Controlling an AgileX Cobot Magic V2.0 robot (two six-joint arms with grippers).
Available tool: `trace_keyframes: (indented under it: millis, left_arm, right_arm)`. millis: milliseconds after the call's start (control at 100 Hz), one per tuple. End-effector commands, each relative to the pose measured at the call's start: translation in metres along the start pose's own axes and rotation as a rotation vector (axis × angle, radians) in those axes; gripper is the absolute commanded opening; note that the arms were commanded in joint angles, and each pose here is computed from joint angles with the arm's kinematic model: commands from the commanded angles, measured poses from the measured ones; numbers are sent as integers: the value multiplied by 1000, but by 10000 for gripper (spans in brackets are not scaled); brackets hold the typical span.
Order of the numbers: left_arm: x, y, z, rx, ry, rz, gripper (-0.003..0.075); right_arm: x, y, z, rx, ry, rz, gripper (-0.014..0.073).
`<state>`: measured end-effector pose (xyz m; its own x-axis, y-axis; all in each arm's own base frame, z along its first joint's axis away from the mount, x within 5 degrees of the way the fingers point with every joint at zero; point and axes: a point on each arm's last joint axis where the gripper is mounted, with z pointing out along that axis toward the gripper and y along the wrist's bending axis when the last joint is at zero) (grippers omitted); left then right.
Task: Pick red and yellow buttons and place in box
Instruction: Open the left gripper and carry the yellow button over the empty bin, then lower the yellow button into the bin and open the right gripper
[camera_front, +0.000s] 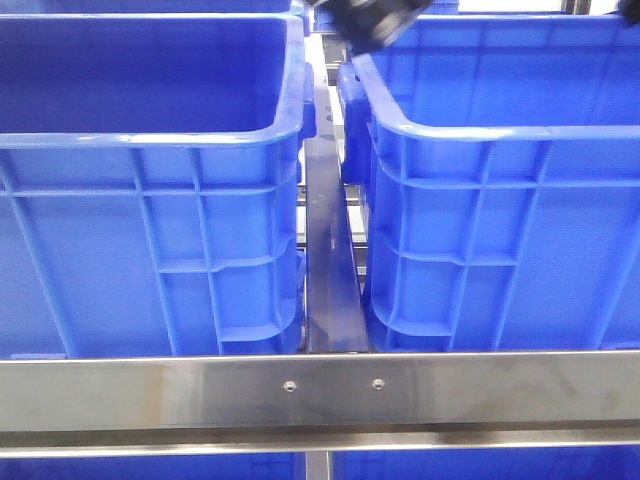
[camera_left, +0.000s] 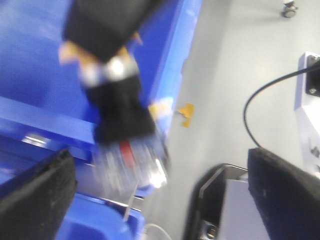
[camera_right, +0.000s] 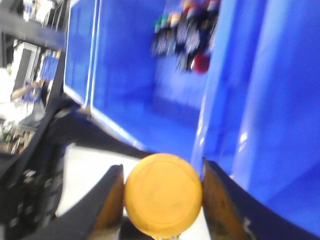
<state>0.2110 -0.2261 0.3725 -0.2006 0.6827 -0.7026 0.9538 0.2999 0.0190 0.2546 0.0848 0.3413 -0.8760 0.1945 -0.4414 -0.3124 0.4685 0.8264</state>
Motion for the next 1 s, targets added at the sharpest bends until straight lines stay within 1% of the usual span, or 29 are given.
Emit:
trace_keyframes:
  millis: [0, 90, 180, 300, 390, 420, 530, 650, 780, 990]
  left_arm:
    - [-16, -6, -31, -58, -132, 20, 641]
    - [-17, -8, -36, -65, -145, 24, 641]
    - [-17, -8, -36, -66, -142, 25, 641]
    - [-17, -8, -36, -69, -139, 28, 640]
    - [-17, -8, -36, -69, -139, 28, 641]
    - [-17, -8, -36, -69, -139, 28, 641]
    - [-16, -7, -36, -74, -136, 32, 641]
    - [-16, -7, -36, -74, -136, 32, 641]
    - [-16, -7, -36, -74, -136, 32, 641]
    - [-16, -7, -36, -74, -136, 32, 641]
  right_arm:
    - [-12, 18, -19, -58, -72, -44, 245]
    - [-23, 15, -34, -22, -128, -63, 245]
    - [-34, 11, -47, 51, -196, -97, 245]
    - [-46, 2, -58, 198, -276, -152, 245]
    - [-52, -7, -63, 340, -332, -206, 245]
    - [-53, -9, -63, 372, -343, -221, 245]
    - [-63, -14, -67, 486, -449, -293, 245]
    - [-70, -13, -67, 554, -512, -396, 245]
    - [-78, -17, -60, 611, -550, -477, 245]
    - [-90, -41, -35, 702, -532, -565, 245]
